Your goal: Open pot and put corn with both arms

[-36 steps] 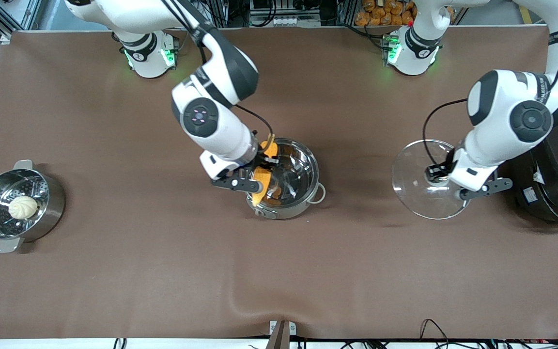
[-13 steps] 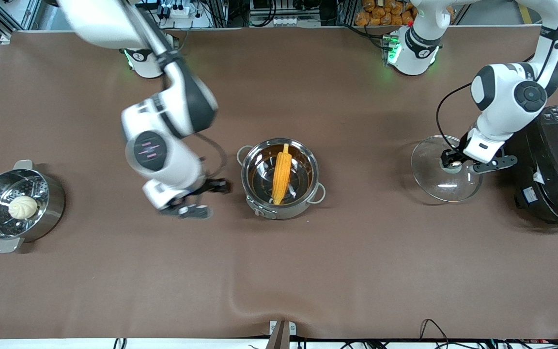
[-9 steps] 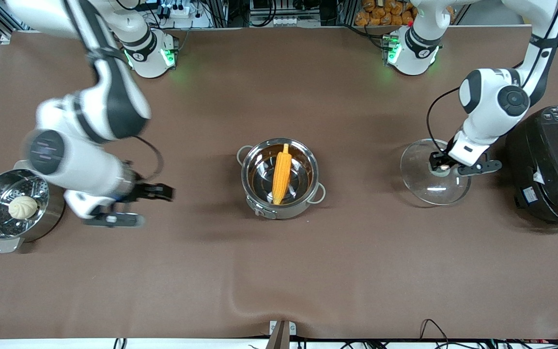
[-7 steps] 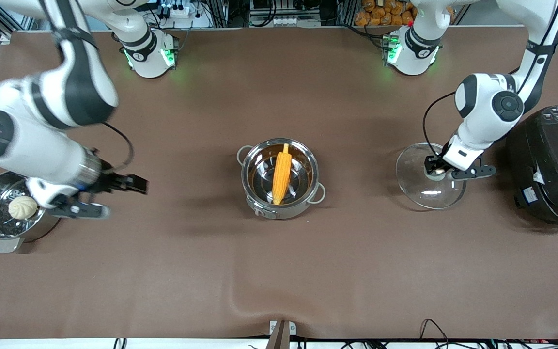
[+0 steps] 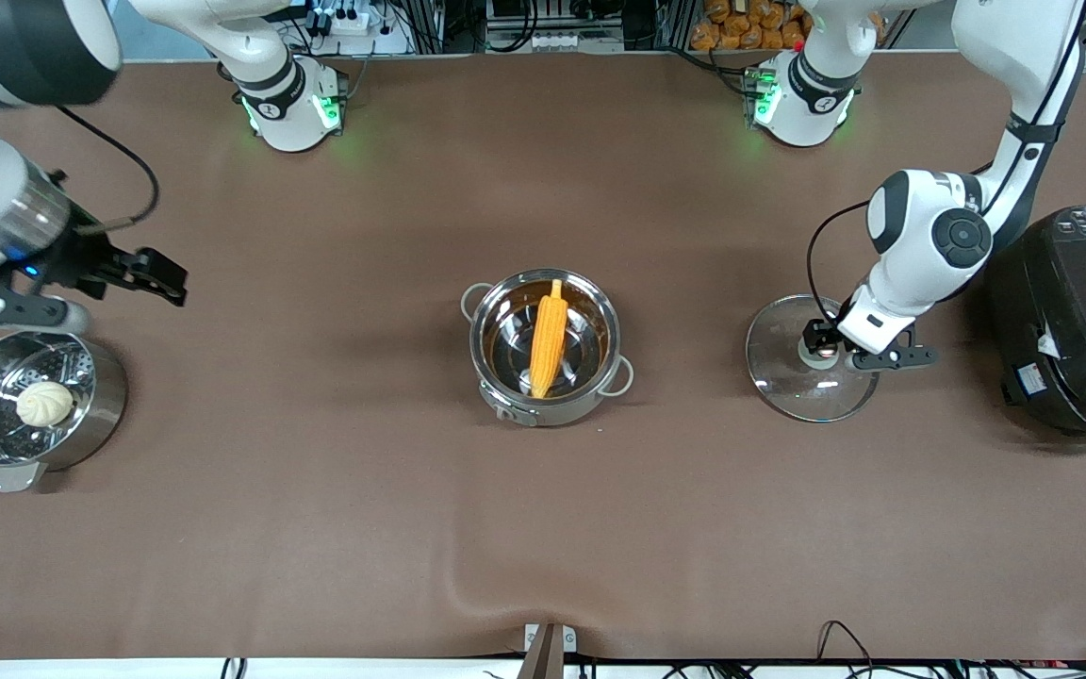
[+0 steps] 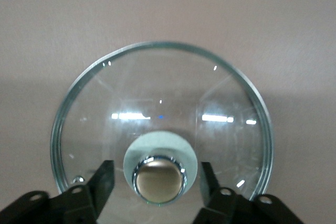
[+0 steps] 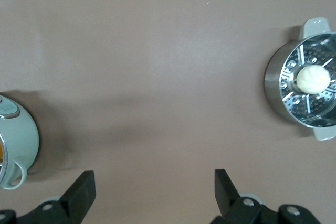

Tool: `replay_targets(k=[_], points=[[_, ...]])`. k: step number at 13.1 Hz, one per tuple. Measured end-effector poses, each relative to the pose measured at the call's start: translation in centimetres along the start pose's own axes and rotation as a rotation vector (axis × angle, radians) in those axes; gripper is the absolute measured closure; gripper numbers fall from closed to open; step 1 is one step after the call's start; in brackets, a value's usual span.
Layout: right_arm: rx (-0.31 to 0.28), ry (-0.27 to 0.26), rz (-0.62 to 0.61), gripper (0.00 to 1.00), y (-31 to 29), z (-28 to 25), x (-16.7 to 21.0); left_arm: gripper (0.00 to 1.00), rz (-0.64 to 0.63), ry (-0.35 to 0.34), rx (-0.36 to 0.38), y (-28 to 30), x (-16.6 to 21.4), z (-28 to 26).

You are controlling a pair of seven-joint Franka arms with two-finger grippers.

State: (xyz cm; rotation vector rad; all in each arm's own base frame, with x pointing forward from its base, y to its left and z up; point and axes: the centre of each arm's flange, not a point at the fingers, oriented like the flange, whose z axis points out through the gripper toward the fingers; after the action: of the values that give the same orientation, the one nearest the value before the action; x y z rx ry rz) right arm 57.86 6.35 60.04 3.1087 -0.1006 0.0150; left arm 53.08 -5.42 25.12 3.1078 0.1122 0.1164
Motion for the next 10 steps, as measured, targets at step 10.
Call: replay_targets(k=[10], points=[[0.027,-0.026,0.031,0.00,7.9,-3.9,-0.9,0.00,0.026,-0.043,0.056,3.1,9.6,-27.5]])
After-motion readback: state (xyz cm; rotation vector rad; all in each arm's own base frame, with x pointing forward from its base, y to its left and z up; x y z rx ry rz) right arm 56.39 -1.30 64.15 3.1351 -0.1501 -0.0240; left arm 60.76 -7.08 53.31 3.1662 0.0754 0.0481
